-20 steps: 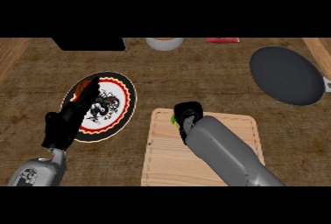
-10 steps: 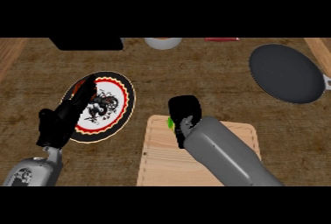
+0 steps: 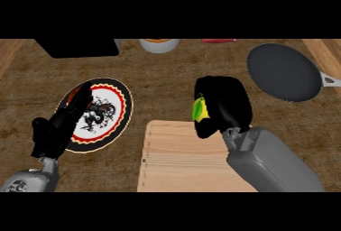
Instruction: Pick the lemon from the cutting board and place it in the pan
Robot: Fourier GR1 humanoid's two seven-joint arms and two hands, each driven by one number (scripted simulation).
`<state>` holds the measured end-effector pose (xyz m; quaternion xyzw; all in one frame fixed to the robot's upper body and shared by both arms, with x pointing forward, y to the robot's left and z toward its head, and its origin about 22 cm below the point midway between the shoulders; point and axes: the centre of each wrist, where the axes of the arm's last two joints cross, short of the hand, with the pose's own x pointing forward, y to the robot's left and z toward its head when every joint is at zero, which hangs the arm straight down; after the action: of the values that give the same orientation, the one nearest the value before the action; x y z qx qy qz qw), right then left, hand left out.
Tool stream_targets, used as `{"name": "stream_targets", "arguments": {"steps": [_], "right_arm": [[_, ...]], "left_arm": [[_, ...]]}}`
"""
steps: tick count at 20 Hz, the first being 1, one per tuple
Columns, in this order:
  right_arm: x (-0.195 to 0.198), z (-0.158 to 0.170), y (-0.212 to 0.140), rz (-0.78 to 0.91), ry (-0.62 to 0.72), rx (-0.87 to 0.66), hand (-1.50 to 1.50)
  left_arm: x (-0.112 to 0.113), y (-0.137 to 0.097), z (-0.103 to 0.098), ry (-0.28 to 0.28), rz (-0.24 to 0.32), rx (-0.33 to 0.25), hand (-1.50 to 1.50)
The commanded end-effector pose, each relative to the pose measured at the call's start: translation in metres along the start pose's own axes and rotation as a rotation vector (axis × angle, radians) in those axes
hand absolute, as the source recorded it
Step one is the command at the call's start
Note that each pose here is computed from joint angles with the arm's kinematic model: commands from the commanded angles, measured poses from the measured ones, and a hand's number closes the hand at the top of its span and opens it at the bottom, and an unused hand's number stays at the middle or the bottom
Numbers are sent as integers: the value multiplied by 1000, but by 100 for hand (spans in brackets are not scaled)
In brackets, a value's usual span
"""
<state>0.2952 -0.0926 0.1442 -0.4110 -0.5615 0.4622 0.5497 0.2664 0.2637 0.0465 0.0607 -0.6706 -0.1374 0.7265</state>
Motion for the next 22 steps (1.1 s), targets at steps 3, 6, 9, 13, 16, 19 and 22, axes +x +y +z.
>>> {"name": "stream_targets", "arguments": {"steps": [3,6,9,13,16,19,22], "right_arm": [[-30,61,-31,-106,-8,-270,150],[-62,73,-10,-128,52,-340,150],[-73,62,-17,-213,128,-363,150],[-113,35,-23,-363,172,-435,150],[-147,9,-15,-364,182,-424,150],[-178,-10,-17,-317,193,-430,150],[-206,-25,-11,-283,201,-469,150]], "left_arm": [[0,2,-6,-11,6,4,0],[12,6,0,-15,-5,-36,0],[14,0,4,-25,-6,-55,0],[3,0,6,-24,-19,-56,0],[17,-11,-5,-26,7,-69,0],[-2,-4,0,-25,2,-46,0],[18,-18,0,-45,3,-54,0]]}}
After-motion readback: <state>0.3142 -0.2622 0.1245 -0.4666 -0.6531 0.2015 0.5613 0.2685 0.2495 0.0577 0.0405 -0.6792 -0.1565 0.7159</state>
